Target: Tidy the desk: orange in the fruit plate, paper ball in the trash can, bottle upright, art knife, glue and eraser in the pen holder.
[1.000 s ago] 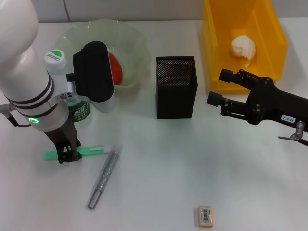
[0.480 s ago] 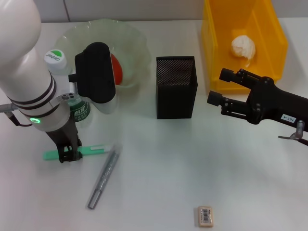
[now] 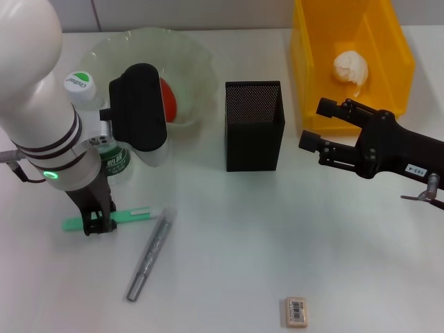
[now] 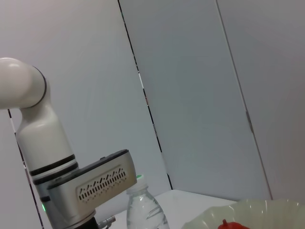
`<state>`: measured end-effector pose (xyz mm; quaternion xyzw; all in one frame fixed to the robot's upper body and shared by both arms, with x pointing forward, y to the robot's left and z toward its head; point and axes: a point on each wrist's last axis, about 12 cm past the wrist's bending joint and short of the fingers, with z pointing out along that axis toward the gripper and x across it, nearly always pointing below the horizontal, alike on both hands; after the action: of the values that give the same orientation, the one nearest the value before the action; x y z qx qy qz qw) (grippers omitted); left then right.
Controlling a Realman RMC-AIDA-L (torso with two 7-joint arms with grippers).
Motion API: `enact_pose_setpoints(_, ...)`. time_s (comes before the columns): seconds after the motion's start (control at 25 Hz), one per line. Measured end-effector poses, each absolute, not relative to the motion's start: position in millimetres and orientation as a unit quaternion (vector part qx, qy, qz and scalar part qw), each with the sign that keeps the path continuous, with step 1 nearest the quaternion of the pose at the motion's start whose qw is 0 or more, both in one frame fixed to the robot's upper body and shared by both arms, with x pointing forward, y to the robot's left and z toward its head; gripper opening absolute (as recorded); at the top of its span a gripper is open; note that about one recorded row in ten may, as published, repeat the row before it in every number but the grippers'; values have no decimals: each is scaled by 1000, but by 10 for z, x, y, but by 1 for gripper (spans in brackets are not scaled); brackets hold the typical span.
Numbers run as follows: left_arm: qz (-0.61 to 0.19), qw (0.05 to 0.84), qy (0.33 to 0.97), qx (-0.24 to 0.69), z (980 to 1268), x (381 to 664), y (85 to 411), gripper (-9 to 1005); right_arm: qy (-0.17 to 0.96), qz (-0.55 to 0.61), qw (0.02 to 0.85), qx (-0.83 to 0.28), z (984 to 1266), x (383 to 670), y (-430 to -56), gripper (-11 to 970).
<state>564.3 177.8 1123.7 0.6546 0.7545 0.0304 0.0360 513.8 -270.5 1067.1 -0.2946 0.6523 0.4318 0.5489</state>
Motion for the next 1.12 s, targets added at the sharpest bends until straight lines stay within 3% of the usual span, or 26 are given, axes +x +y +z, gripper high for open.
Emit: enact_pose_setpoints(1.12,35,35,755,654,11221,5638,1763,189,653,433,549,-291,10659,5111,-2721,833)
